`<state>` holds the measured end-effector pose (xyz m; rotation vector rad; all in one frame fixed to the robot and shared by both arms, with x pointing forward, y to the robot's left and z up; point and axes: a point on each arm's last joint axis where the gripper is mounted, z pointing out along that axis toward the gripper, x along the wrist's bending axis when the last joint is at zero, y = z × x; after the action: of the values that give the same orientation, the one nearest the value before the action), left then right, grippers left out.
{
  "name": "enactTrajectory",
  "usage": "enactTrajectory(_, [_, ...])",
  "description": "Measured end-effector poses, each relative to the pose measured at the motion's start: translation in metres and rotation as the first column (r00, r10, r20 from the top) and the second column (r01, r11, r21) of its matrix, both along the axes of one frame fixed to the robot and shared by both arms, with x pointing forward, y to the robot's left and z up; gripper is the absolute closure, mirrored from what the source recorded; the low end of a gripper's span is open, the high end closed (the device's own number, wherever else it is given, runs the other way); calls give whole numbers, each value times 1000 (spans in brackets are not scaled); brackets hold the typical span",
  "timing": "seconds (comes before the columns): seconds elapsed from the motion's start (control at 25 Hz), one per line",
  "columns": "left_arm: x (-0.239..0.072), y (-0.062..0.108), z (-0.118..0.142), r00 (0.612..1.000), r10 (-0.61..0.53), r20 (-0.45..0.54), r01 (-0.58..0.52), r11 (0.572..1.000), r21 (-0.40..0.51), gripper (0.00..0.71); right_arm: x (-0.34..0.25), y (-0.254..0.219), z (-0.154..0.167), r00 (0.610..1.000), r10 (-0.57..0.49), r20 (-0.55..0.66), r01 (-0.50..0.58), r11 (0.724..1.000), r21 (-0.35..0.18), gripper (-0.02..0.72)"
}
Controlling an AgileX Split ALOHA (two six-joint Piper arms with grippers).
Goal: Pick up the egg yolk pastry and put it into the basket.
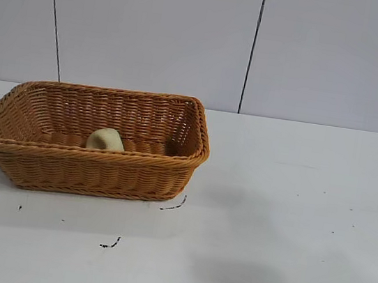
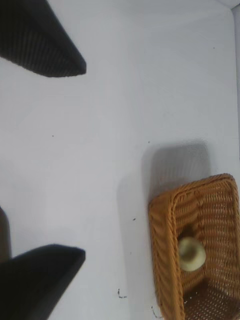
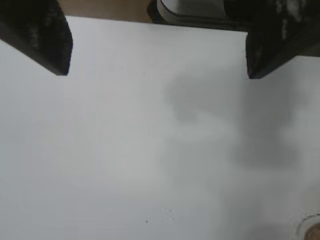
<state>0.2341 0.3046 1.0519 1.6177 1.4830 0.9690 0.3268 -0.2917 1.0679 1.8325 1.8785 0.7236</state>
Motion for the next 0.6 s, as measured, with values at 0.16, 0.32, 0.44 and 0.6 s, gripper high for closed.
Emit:
enactTrajectory(0.16, [0, 0, 0, 1000, 0, 0, 0, 1000, 0, 17, -36, 1, -20, 994, 1, 106, -1, 1000, 5, 27])
enactTrajectory(0.32, [0, 0, 0, 1000, 0, 0, 0, 1000, 0, 17, -61, 0, -17, 967, -9, 255, 8, 1000, 4, 27])
enactTrajectory(0.44, [0, 0, 0, 1000, 0, 0, 0, 1000, 0, 17, -76, -1, -16, 938, -19, 346, 19, 1000, 4, 27])
enactTrajectory(0.6, [0, 0, 0, 1000, 0, 0, 0, 1000, 0, 17, -90, -3, -15, 901, -51, 431, 49, 999, 17, 27])
